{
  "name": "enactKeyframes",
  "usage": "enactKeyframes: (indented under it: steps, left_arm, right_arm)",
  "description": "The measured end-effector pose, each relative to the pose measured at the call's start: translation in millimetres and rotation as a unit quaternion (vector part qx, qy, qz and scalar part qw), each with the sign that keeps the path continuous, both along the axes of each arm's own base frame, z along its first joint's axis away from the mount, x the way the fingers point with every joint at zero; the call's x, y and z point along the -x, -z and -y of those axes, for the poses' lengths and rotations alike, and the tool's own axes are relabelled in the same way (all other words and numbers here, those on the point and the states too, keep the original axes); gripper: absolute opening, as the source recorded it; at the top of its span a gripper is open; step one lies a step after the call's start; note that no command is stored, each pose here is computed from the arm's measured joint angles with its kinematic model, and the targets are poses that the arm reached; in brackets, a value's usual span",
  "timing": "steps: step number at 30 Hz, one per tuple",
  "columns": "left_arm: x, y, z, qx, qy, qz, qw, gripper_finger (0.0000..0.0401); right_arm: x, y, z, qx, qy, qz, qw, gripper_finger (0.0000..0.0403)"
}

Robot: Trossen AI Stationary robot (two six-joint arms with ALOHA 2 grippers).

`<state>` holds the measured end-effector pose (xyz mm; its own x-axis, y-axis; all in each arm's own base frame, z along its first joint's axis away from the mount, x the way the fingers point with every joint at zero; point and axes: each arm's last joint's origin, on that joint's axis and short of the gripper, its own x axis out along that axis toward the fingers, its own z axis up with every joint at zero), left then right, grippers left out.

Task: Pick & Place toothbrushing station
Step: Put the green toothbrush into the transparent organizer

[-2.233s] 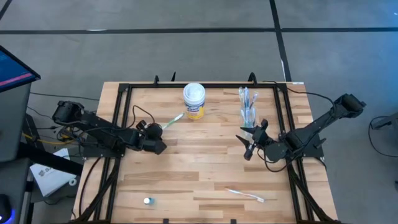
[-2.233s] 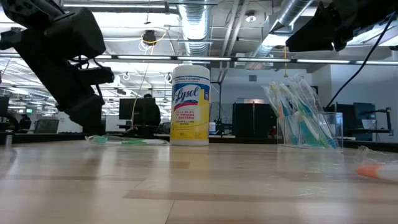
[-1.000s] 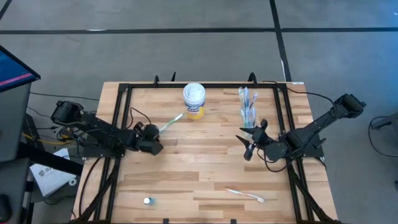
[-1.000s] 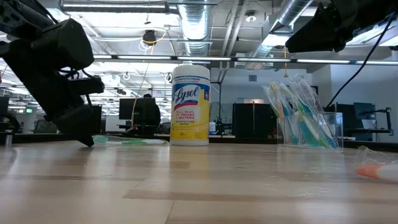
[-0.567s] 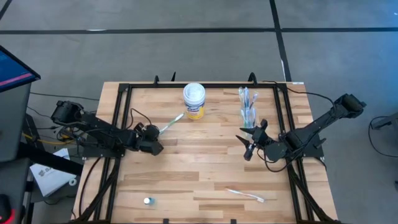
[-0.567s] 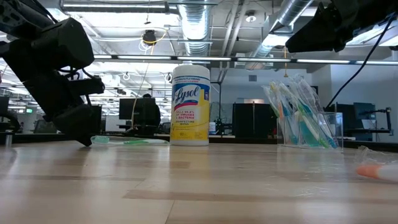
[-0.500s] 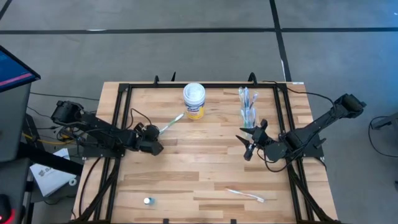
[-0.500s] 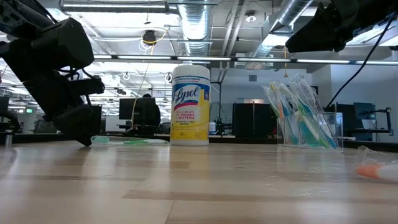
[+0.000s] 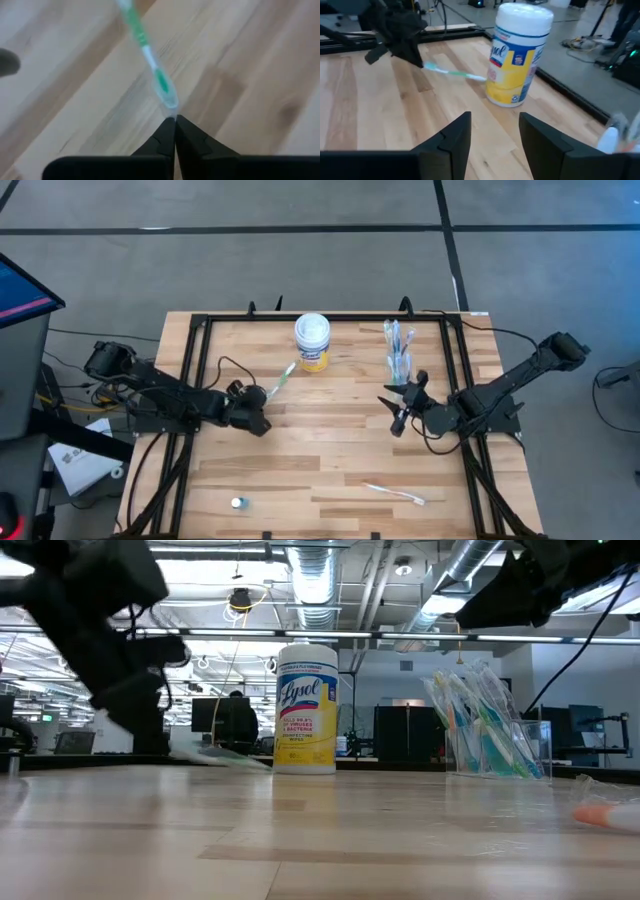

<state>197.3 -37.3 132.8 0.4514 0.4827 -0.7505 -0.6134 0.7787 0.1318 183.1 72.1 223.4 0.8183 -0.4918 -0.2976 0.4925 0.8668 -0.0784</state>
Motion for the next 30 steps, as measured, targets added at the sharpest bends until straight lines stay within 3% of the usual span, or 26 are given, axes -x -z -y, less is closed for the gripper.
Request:
enactKeyframes:
  steps: [8, 15, 21, 27, 30]
  left_arm:
    - [-28.6, -36.0, 9.6, 0.010, 0.051, 0.040, 0.998, 0.0000]
    - [-46.3, -64.5, 15.6, 0.012, 0.098, 0.066, 0.993, 0.0000]
    - [-55.4, -89.9, 18.3, 0.020, 0.102, 0.109, 0.989, 0.0000]
    - [-56.1, -100.3, 17.1, -0.003, 0.105, 0.123, 0.987, 0.0000]
    - [-58.4, -101.7, 8.5, -0.027, 0.104, 0.118, 0.987, 0.0000]
  right_arm:
    - [-8.1, 7.5, -0.3, 0.007, -0.013, -0.022, 1.000, 0.0154]
    - [-35.5, 10.1, 4.7, 0.042, -0.016, -0.001, 0.999, 0.0157]
    - [-61.1, 17.0, 14.7, 0.084, -0.022, 0.014, 0.996, 0.0154]
    - [-79.7, 27.5, 31.0, 0.125, -0.025, 0.008, 0.992, 0.0153]
    - [-86.6, 31.9, 39.2, 0.142, -0.063, 0.002, 0.988, 0.0156]
